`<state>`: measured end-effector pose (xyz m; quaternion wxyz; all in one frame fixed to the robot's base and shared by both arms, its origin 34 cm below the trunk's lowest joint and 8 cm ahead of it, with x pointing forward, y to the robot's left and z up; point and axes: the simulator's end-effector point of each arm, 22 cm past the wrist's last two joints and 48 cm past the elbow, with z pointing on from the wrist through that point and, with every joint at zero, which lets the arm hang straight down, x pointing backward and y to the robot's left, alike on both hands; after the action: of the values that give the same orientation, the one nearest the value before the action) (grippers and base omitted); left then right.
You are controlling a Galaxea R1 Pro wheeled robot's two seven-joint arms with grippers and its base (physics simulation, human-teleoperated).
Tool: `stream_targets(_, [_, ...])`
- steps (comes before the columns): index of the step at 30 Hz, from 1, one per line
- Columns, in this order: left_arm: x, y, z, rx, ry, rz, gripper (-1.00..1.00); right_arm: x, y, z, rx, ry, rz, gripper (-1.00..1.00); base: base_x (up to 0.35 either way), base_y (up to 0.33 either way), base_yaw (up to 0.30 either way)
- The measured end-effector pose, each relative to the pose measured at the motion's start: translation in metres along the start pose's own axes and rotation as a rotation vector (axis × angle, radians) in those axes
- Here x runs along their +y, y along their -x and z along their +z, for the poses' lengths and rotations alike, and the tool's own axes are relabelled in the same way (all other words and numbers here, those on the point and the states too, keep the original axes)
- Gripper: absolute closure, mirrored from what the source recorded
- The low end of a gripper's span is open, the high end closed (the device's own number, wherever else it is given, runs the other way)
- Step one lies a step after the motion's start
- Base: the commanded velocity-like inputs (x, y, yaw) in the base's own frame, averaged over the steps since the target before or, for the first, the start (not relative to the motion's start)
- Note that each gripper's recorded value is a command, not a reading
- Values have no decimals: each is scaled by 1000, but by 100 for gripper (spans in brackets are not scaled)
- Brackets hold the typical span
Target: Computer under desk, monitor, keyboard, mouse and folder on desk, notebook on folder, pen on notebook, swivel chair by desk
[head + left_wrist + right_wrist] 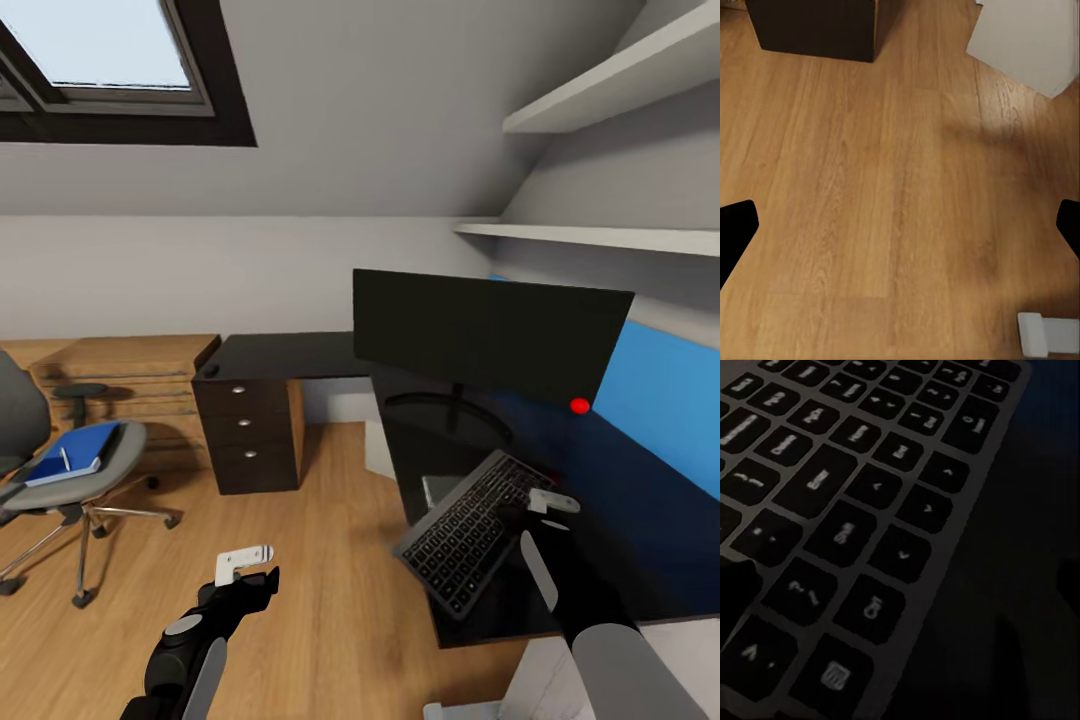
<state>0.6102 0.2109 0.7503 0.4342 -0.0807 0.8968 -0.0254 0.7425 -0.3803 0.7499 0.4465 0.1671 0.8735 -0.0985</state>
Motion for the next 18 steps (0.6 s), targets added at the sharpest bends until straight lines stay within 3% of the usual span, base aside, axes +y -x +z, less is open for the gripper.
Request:
stream_targets(11, [-2, 9, -6, -1, -1, 2, -100, 2, 16, -7, -20, 5, 9, -100, 0, 0, -21])
stream_targets(18, [-4, 16, -12, 5, -1, 2, -100, 4, 47, -20, -65, 13, 24, -100, 0, 0, 0])
